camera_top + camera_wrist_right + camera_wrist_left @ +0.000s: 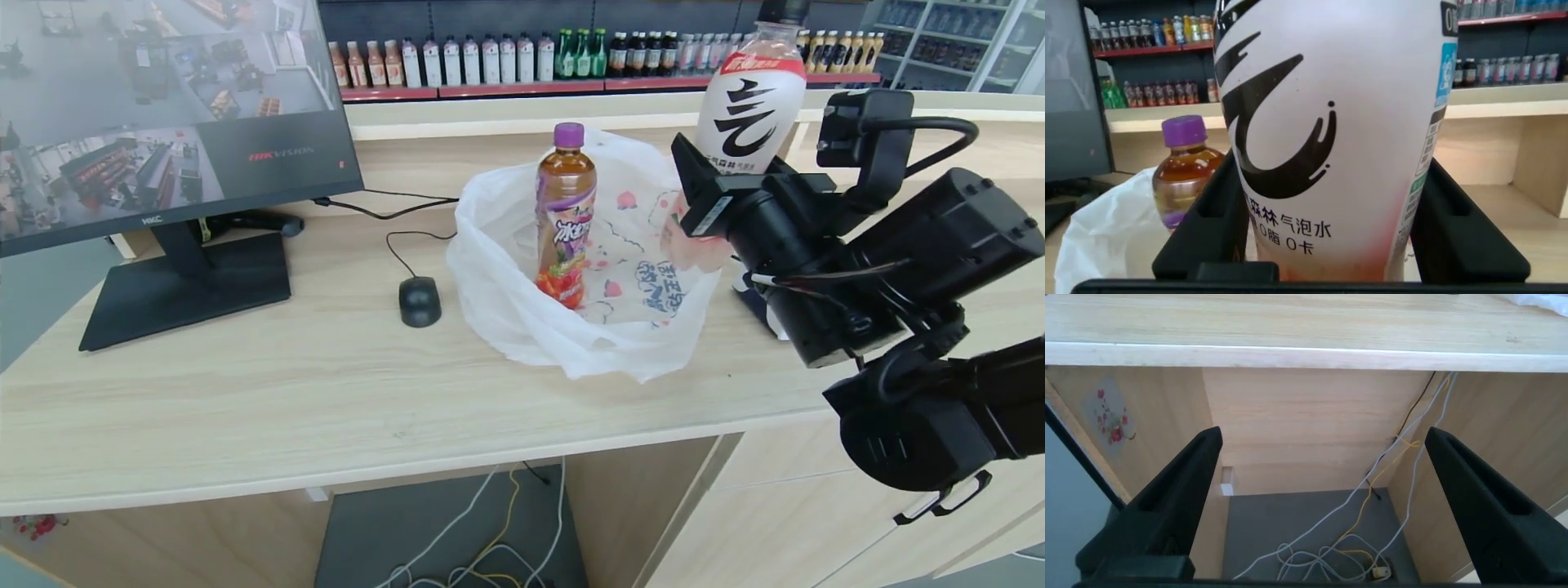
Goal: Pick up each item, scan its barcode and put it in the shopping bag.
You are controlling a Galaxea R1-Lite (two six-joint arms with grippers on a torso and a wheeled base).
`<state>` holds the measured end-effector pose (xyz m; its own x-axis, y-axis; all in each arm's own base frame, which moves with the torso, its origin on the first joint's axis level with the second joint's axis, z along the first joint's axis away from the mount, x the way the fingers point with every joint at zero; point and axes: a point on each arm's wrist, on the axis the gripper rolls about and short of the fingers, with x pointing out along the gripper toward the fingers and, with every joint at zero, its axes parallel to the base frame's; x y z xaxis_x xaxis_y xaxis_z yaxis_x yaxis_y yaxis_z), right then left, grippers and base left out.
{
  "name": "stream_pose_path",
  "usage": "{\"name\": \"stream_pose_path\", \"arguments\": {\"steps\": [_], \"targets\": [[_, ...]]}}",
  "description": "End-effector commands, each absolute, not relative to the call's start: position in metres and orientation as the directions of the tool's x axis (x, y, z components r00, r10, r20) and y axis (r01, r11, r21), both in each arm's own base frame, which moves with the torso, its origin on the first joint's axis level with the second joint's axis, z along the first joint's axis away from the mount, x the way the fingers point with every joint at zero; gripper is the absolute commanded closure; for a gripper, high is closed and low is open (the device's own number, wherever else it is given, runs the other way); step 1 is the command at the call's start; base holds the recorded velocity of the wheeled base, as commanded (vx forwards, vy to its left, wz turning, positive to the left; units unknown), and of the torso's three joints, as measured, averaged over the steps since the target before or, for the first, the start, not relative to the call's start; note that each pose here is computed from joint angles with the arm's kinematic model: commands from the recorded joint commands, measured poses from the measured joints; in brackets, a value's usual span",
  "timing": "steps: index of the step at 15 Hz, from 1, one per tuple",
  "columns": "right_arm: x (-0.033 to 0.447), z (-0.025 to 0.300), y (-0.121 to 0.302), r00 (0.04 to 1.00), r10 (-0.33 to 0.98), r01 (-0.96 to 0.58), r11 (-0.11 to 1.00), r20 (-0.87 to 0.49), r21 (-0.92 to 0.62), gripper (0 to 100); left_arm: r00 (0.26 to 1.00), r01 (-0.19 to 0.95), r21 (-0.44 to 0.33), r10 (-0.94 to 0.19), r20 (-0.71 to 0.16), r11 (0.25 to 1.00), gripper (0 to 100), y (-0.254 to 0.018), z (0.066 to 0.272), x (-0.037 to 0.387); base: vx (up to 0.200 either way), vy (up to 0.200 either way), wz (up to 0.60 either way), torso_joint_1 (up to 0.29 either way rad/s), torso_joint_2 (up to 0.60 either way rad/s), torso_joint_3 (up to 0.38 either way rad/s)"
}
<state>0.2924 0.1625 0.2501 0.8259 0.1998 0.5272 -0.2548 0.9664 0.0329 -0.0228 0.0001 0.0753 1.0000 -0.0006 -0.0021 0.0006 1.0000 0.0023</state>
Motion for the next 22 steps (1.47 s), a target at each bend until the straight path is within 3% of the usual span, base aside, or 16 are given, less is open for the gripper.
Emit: {"name": "stream_pose_path", "arguments": {"steps": [1, 11, 22], "targets": [[0.309, 0.238, 0.169, 0.837, 0.200, -0.252, 0.967, 0.509, 0.034, 100, 1.000, 0.000, 0.003, 0.000, -0.002, 1.000, 0, 0.000, 0.075, -0.023, 0.000, 0.000, 0.00, 0.000, 0.00, 0.000], [0.360, 0.206, 0.180, 0.859, 0.169, -0.218, 0.975, 0.483, 0.047, 100, 1.000, 0.000, 0.008, 0.000, -0.002, 1.000, 0, 0.000, 0.075, -0.023, 0.000, 0.000, 0.00, 0.000, 0.00, 0.000], [0.374, 0.171, 0.187, 0.894, 0.182, -0.223, 0.973, 0.410, 0.054, 100, 1.000, 0.000, 0.006, 0.000, -0.002, 1.000, 0, 0.000, 0.075, -0.023, 0.000, 0.000, 0.00, 0.000, 0.00, 0.000]]}}
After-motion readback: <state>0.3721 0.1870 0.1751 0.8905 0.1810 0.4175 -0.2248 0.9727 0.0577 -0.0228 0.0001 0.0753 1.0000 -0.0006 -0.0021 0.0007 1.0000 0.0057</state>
